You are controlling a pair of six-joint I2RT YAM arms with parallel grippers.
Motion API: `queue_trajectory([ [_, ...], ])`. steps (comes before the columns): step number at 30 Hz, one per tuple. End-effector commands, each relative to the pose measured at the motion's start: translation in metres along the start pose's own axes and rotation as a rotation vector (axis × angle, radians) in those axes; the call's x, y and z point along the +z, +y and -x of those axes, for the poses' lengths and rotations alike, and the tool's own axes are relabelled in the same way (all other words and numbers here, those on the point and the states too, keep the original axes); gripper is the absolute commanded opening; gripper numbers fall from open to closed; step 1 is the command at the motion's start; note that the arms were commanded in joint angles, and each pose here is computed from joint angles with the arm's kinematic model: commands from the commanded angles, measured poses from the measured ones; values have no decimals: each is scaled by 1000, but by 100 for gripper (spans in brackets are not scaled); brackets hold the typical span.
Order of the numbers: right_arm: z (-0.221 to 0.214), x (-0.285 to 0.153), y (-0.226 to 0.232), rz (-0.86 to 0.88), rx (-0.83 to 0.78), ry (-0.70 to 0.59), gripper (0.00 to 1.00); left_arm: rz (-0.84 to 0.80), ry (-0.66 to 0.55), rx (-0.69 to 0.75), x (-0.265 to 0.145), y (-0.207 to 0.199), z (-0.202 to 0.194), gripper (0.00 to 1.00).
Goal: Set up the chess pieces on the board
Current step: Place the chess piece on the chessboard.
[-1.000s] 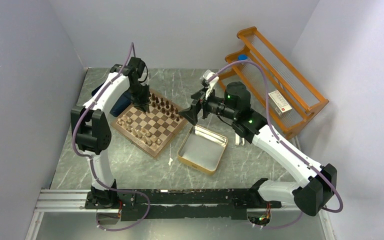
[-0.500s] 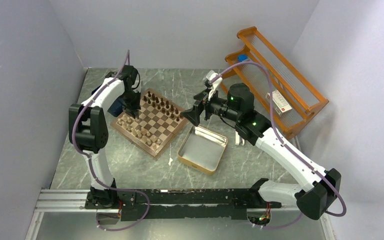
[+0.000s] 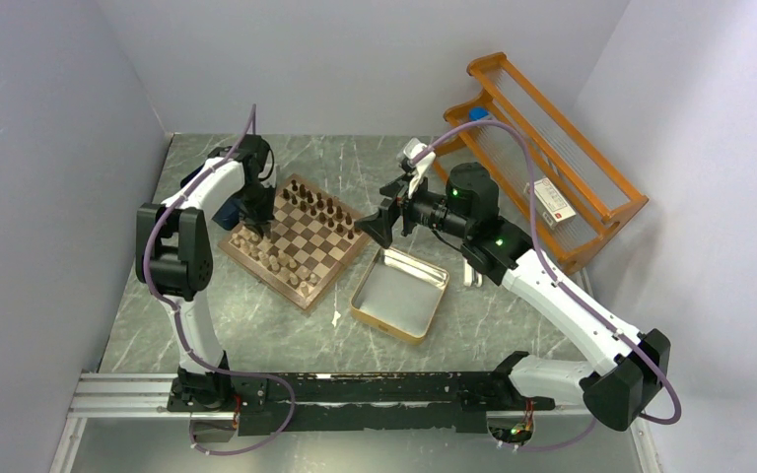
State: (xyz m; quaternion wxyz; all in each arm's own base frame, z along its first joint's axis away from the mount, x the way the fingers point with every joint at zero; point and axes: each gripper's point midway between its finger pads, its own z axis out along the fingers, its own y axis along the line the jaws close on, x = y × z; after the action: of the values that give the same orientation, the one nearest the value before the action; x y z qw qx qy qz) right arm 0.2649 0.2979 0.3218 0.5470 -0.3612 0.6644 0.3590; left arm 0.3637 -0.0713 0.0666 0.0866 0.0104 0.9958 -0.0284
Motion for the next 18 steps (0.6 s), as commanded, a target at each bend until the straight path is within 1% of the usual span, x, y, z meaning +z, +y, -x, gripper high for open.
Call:
queue_trajectory([
  [1, 20, -2, 3, 6, -37, -56, 100, 32, 10, 13, 7, 11, -1, 14],
  [4, 24, -1, 2, 1, -42, -68, 100, 35, 31, 12, 11, 14, -7, 14],
  [18, 29, 2, 5, 0, -52, -89, 100, 33, 57, 21, 22, 19, -15, 15],
])
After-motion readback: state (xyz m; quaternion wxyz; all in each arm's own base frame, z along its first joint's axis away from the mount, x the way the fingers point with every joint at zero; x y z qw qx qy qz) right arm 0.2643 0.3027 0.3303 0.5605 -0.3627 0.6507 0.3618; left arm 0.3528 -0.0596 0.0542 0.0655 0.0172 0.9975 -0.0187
